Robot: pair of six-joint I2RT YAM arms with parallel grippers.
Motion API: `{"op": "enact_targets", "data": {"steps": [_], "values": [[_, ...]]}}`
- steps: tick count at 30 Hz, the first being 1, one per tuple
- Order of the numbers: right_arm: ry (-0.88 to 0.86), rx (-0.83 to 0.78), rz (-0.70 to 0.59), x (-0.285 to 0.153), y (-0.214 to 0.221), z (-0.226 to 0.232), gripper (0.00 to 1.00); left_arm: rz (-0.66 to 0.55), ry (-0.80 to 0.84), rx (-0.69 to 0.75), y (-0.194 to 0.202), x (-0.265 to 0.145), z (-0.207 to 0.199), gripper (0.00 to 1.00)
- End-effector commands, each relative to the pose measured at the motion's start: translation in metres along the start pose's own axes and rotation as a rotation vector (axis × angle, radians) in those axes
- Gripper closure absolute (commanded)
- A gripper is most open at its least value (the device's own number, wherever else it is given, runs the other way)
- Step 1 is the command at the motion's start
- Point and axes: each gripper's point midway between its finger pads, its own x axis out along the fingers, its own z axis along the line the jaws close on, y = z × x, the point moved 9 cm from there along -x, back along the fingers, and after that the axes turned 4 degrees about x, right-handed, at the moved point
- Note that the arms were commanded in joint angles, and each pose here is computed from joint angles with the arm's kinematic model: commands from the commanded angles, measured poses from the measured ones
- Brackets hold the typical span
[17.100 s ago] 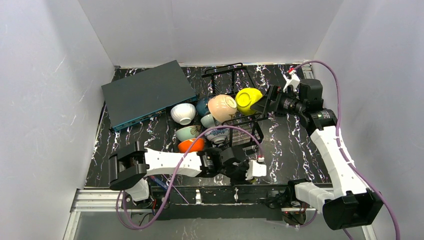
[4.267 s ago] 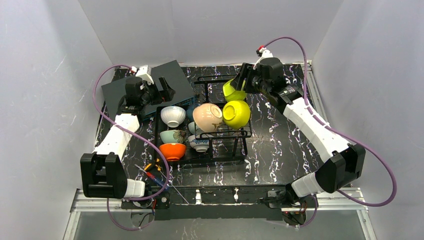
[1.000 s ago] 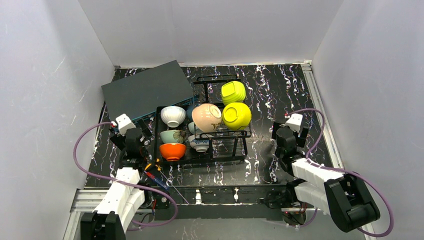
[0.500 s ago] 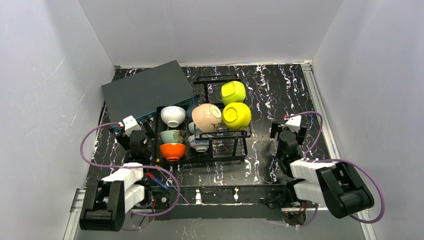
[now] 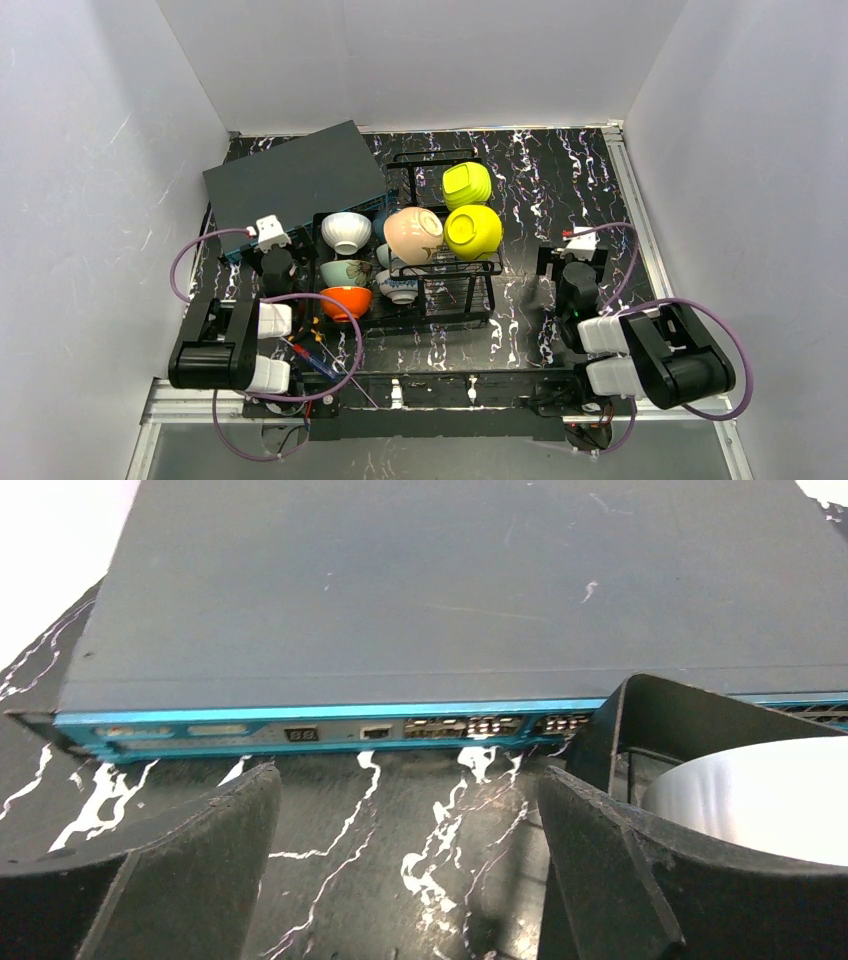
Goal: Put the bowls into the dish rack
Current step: Reset both arms
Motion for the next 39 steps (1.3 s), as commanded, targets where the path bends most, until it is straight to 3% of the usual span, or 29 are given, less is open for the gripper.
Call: {"op": "enact_targets", "data": {"steps": [1, 7, 13, 18, 34, 39], "values": [[-0.047, -0.016, -0.092, 0.012, -0.021, 0.006, 0.01, 0.031, 0.11, 0.074, 0.014, 0.007, -0.01, 0.02], [-0.028, -0.007, -0.117, 0.018, -0.014, -0.002, 0.01, 0.04, 0.224, 0.116, 0.012, 0.008, -0.019, 0.02], [0.026, -0.008, -0.114, 0.031, -0.002, -0.002, 0.01, 0.086, 0.168, 0.112, 0.01, 0.015, -0.018, 0.02], [0.139, 0.026, -0.018, 0.051, -0.001, -0.005, 0.01, 0.099, 0.162, 0.11, 0.01, 0.016, -0.019, 0.02], [0.144, 0.037, 0.005, 0.051, 0.0, -0.006, 0.01, 0.1, 0.168, 0.112, 0.01, 0.016, -0.019, 0.02], [0.144, 0.037, 0.007, 0.051, 0.001, -0.006, 0.01, 0.102, 0.303, 0.153, 0.011, 0.013, -0.028, 0.02]]}}
